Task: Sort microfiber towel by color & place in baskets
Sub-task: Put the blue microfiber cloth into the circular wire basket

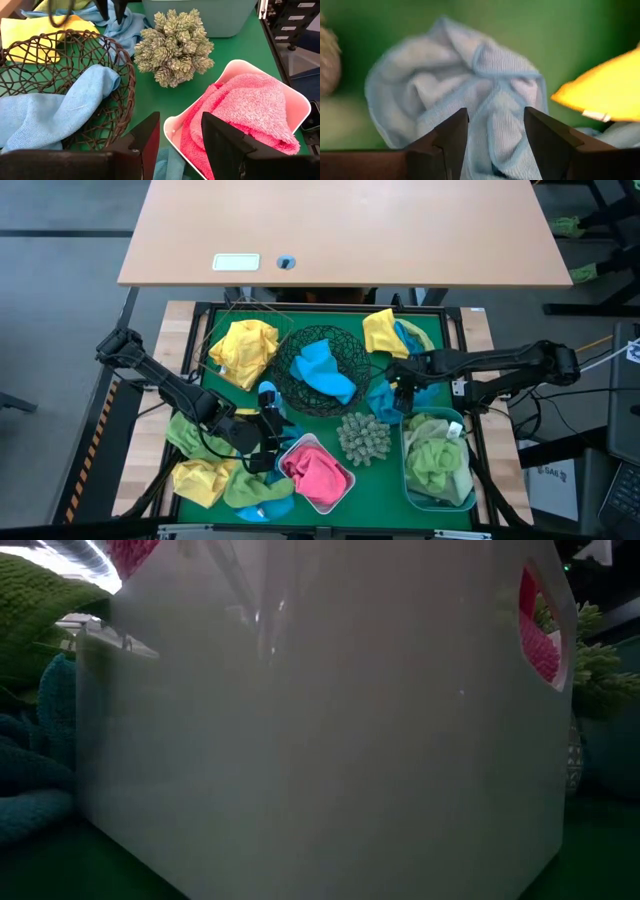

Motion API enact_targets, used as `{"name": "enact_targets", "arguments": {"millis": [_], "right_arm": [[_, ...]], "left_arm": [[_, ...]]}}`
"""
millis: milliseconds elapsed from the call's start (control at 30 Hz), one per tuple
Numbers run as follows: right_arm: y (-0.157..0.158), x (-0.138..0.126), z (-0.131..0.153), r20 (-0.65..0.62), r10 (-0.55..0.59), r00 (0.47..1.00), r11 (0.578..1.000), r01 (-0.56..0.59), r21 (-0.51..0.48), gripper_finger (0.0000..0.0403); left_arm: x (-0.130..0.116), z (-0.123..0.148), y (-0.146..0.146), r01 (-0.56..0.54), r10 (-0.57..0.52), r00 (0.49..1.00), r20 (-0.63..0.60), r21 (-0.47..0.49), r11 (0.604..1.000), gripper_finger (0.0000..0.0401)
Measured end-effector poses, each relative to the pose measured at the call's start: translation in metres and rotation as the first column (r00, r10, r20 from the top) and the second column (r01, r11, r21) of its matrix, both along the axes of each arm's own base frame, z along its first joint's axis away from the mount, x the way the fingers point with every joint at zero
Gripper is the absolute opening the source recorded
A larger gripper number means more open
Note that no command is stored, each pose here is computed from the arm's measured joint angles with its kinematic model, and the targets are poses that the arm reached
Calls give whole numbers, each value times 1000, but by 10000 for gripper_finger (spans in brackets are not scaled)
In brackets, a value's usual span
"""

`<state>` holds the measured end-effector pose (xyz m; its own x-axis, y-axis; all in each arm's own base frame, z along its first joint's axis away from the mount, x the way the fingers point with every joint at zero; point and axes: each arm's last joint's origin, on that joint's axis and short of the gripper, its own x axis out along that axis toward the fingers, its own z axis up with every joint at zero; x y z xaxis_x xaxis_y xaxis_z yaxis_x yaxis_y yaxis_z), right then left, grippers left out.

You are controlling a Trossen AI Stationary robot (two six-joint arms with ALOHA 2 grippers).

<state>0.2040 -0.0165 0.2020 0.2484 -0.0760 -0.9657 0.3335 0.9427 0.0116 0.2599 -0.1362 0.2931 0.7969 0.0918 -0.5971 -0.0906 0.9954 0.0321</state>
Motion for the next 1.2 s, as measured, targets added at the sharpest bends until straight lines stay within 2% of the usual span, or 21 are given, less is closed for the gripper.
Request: {"name": "enact_targets", "arguments": {"millis": [100, 267, 467, 567, 700, 1200], "right_arm": [[-1, 6, 9, 43, -23, 999, 1000, 24, -12, 195], [-4, 5, 11, 45, -108, 993, 989, 112, -99, 195], [-8, 10, 7, 61, -281, 958, 960, 280, 16, 195], [-12, 13, 2, 44, -329, 943, 944, 328, 34, 195], [-15, 16, -7, -11, -342, 940, 938, 342, 51, 195], [-16, 22, -37, -200, -331, 922, 941, 338, 0, 195]], "left_arm": [[0, 0, 0, 0, 0, 1000, 0, 0, 1000, 138], [0, 0, 0, 2, -2, 1000, -1, -1, 1000, 138], [0, 0, -1, 20, -20, 1000, -6, -16, 1000, 138], [0, 0, -1, 19, -19, 1000, -3, -19, 1000, 138], [1, 0, -1, 19, -19, 1000, -1, -19, 1000, 138], [1, 0, -1, 19, -19, 1000, -1, -20, 1000, 138]]}}
